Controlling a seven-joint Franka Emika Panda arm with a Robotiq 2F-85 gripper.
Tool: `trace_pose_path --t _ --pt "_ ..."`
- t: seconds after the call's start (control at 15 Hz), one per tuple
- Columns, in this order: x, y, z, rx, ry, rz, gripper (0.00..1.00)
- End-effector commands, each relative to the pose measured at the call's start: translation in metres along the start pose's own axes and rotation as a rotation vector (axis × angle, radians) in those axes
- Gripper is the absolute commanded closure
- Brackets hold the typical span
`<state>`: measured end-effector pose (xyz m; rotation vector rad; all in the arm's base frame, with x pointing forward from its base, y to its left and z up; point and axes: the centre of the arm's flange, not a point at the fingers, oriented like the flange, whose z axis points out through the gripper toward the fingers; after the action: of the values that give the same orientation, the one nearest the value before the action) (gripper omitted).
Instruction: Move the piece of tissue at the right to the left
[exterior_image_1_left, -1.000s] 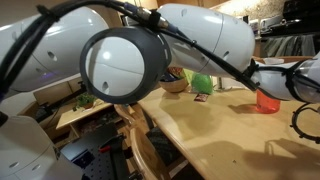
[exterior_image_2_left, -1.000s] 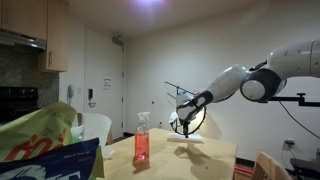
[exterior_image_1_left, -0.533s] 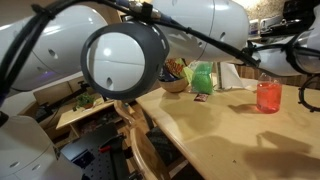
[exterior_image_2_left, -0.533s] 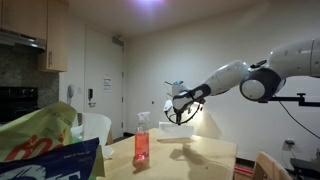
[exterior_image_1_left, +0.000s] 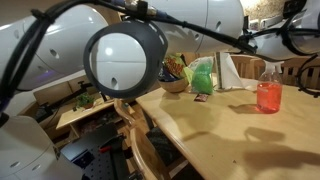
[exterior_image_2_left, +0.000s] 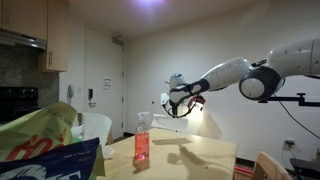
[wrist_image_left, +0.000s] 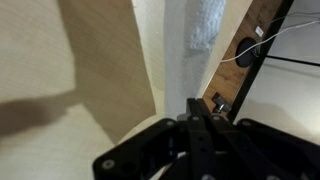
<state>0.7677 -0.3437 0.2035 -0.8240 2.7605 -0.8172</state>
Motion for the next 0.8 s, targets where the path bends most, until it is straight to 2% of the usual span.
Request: trace_pose_path --t 0.0,0.27,0.73 --pt "0.025 0.012 -0.039 -0.019 -0.103 -0.05 1.0" --pt "0.032 0.008 -0.078 -0.044 -0.256 -0.083 1.0" --pt "0.026 -0.008 -0.118 -0.013 -0.33 -0.137 1.0"
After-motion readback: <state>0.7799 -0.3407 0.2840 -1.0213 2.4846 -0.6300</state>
